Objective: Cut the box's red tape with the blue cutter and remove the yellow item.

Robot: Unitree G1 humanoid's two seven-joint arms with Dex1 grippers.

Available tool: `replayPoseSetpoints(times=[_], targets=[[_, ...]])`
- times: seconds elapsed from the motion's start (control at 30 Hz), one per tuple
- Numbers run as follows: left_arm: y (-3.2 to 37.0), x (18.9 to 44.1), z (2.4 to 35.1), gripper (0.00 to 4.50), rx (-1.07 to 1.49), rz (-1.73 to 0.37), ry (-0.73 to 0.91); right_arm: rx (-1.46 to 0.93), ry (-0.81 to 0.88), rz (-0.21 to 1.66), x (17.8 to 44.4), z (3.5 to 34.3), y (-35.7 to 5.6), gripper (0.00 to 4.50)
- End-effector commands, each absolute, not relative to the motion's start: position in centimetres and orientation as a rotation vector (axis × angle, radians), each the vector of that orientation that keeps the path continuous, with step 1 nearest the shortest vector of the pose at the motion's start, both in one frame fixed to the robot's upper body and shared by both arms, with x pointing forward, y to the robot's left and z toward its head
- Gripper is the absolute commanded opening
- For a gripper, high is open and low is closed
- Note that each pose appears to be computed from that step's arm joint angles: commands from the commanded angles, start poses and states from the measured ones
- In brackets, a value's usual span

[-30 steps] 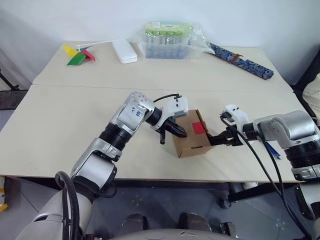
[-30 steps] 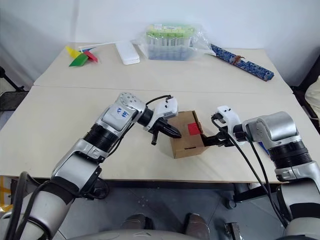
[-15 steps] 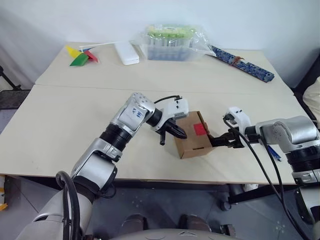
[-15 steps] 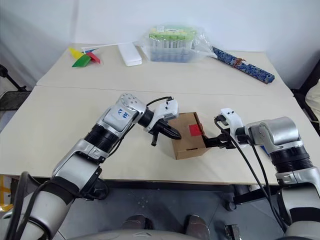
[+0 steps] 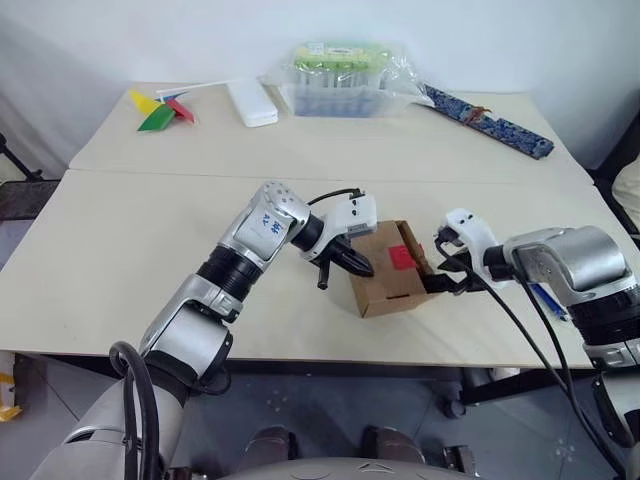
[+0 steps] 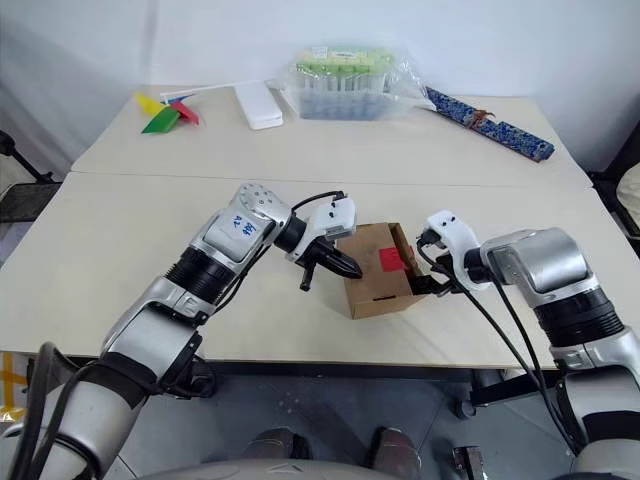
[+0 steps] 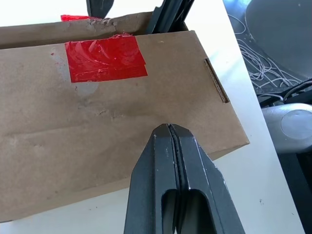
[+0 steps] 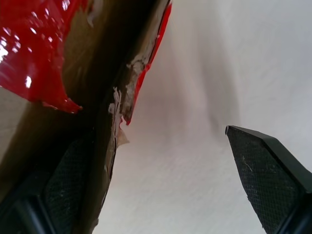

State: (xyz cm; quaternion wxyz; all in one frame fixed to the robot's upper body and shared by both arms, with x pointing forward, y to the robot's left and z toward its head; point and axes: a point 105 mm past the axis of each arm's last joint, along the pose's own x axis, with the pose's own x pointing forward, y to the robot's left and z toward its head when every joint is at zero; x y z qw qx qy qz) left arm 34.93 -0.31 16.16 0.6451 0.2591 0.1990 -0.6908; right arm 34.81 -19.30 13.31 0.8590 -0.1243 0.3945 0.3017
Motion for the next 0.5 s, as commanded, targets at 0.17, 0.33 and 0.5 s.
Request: replayPoseSetpoints(times=[0.17, 0.33, 0.5], targets=[[0.9, 35.2, 13.0, 0.00, 0.627, -1.521, 0.590, -0.271, 0.944, 0.468, 34.7, 10.2, -23.8, 4.47], [1.1, 35.1, 13.0, 0.00, 0.628, -1.523, 0.596, -0.270, 0.978, 0.432, 34.5, 8.8, -25.5, 4.47], [1.4, 35.2, 12.9, 0.00, 0.627, -1.519, 0.604, -0.321, 1.007, 0.435, 33.9, 7.7, -26.7, 4.47]])
